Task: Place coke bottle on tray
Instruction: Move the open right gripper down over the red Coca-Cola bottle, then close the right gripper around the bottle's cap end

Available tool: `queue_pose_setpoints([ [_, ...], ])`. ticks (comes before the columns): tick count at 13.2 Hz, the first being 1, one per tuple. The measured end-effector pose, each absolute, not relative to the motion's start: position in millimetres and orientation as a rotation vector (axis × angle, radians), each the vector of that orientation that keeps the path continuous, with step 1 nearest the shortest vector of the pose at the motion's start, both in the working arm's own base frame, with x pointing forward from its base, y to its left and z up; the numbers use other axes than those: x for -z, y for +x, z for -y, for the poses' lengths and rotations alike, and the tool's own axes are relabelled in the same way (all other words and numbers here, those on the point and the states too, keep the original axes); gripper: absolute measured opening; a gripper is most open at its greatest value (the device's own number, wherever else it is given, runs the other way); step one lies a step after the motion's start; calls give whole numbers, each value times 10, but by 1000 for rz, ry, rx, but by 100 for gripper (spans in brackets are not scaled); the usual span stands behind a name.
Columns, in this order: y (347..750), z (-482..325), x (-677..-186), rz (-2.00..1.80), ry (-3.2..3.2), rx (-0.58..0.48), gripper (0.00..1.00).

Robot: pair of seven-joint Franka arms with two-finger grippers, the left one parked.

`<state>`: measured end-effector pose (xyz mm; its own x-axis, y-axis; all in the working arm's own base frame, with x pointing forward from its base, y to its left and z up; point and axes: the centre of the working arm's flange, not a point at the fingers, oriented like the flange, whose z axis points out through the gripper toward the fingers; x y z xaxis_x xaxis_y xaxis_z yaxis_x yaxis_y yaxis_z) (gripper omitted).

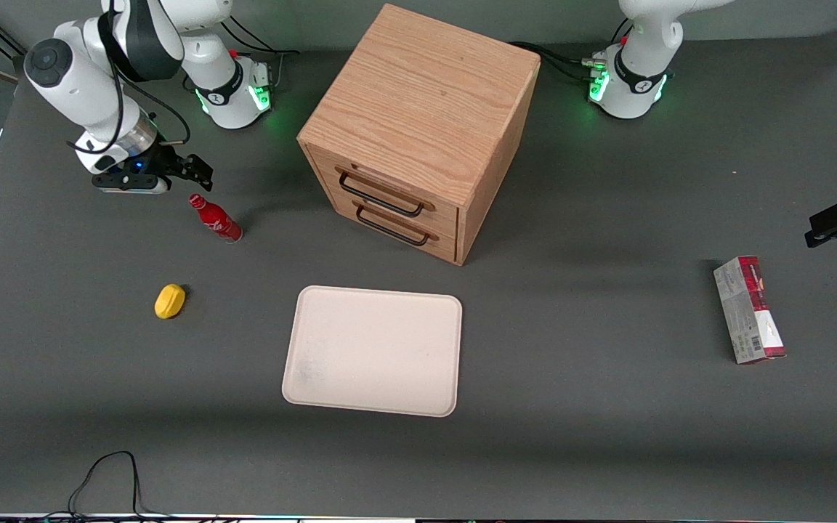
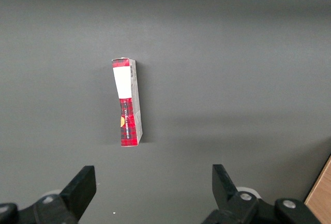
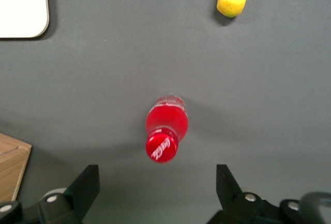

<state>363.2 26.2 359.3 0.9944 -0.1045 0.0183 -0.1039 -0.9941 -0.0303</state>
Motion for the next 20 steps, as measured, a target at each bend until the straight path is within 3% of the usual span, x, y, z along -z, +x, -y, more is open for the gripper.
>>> queue_pose_setpoints([
  [12, 3743, -271, -3319, -163, -3115, 40, 96],
  [14, 3743, -271, -3316, -163, -3115, 39, 82],
  [17, 3743, -271, -3312, -163, -3116, 37, 76],
  [18, 3743, -271, -3312, -163, -3116, 37, 68],
  [20, 3743, -271, -3311, -163, -3116, 36, 63],
])
